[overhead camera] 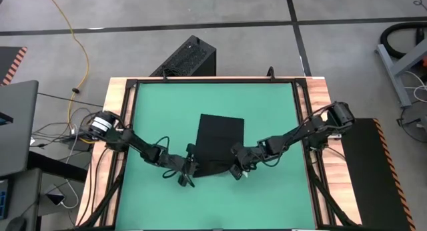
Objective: Roll towel
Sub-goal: Roll the black towel
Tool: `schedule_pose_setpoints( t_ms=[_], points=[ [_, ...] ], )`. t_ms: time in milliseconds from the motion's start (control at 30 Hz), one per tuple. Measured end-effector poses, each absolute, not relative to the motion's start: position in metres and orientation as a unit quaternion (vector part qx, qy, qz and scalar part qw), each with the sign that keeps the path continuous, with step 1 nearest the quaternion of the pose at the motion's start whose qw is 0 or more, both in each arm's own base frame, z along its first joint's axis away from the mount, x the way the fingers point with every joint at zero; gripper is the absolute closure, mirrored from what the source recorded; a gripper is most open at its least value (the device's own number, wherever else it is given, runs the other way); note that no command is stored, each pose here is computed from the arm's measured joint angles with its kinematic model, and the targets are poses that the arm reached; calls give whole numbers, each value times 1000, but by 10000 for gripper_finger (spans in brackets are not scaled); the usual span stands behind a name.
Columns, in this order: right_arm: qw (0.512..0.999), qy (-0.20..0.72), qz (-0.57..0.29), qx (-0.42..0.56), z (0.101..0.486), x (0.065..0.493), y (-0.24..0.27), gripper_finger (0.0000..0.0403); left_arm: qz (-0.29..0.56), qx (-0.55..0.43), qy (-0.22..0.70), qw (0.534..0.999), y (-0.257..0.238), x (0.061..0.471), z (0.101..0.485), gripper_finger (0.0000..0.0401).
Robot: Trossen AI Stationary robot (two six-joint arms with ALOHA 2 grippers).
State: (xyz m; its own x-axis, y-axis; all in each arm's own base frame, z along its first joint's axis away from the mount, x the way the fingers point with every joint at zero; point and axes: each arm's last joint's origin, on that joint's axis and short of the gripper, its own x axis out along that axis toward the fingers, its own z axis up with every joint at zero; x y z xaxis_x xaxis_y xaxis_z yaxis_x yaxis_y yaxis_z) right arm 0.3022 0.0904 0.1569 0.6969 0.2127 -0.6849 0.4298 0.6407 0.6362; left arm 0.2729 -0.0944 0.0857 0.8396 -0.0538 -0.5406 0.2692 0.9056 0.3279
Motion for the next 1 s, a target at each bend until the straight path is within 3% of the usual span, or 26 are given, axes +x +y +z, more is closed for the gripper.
schedule_pose_setpoints(
  t_ms=[400, 1000],
  points=[
    [797, 408, -98, 434, 155, 300, 81, 388, -174, 5, 312, 934, -99, 270, 83, 401],
    [785, 401, -147, 449, 151, 304, 51, 388, -193, -17, 316, 929, -100, 269, 84, 401]
  ],
)
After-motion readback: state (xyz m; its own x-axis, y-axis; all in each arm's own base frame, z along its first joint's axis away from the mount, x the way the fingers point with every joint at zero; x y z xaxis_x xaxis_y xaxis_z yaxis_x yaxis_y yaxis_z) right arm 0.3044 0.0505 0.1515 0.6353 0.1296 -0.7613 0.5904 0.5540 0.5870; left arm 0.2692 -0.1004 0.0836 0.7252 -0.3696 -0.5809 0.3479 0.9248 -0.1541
